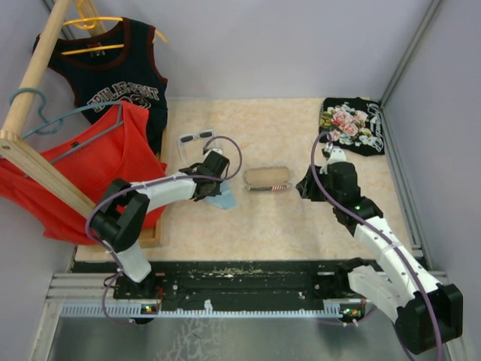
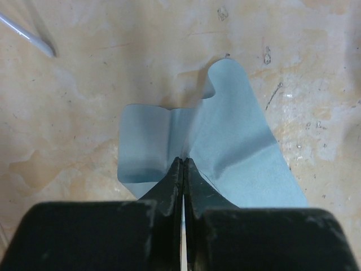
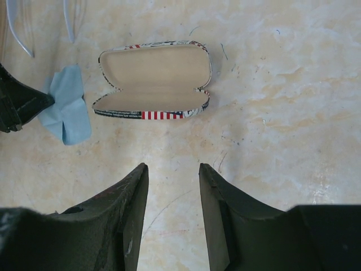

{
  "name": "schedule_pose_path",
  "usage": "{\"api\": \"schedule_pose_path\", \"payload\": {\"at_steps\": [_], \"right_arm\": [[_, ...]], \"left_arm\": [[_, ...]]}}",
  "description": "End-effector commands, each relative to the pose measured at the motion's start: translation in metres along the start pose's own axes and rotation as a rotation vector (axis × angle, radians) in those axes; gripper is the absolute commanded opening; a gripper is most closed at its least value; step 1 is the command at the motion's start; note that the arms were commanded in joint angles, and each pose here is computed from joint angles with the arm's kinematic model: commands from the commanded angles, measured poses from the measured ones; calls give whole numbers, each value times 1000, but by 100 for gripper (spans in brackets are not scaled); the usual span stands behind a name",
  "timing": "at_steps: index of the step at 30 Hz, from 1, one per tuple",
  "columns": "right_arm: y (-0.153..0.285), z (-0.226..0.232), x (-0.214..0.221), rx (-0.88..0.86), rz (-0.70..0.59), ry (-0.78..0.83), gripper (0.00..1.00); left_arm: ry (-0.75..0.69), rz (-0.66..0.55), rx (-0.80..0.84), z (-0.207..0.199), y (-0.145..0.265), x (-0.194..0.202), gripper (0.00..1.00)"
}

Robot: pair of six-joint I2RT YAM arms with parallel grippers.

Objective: Organize the sunglasses
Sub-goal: Adjust the glasses cleaning cloth at the center of the board.

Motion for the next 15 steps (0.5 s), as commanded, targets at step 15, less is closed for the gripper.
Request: {"api": "schedule_pose_path", "payload": {"at_steps": [15], "right_arm": [[22,6,6,-54,-14,-39,41]], "left_arm": [[-46,-214,455,-74,95,16,0]]}}
Point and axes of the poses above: each gripper's point midway between its finger pads, its own y axis back along the fingers, its own z axis along the line the jaws close on, x = y × z, the point moved 1 cm from there along y, back along the fingers, and after that the axes turned 14 degrees about -y, right-handed, at the moved point
